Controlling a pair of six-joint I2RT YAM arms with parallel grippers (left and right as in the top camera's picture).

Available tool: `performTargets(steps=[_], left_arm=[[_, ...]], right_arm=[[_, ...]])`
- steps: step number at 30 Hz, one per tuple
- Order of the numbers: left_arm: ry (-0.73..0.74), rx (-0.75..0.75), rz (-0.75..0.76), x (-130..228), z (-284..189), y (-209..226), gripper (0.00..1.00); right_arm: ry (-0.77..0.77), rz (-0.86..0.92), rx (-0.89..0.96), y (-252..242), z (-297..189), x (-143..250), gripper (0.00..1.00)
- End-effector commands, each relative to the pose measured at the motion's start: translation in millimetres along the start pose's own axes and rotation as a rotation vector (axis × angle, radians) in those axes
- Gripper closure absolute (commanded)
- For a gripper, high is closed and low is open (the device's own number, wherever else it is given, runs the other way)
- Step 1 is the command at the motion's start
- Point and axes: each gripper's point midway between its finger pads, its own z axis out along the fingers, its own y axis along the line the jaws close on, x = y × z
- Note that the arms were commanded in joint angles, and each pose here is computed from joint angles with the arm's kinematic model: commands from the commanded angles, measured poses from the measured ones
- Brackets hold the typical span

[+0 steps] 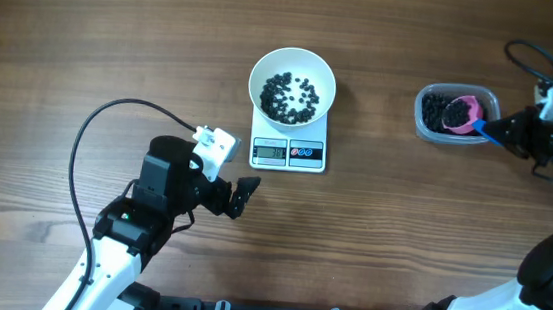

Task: Scoop item into bowl and weigh 150g on scale
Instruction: 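Move the scoop over the bowl and pour the beans in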

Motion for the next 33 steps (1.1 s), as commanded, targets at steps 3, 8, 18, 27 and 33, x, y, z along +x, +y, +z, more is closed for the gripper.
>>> performTargets(steps=[3, 8, 18, 27, 33], left_arm=[[-0.022, -0.002, 0.020, -10.0, -2.4, -0.7, 0.00], [-0.022, -0.002, 0.020, -10.0, -2.4, -0.7, 0.00], [-0.022, -0.002, 0.020, -10.0, -2.4, -0.7, 0.00], [-0.022, -0.002, 0.020, -10.0, -2.4, -0.7, 0.00], [-0.022, -0.002, 0.020, -10.0, -2.4, -0.7, 0.00]], right_arm=[[-0.056, -0.049, -0.153, 12.5, -12.2, -3.5, 0.96], [-0.093, -0.098, -0.309, 40.2, -18.5, -4.9, 0.96], [0.002, -0.214, -0.567, 131.3, 10.7, 11.6, 0.95], [0.193, -0.296, -0.680, 233.0, 72.0, 38.9, 0.96], [0.216, -0.304, -0.545, 249.1, 107.4, 45.7, 0.96]])
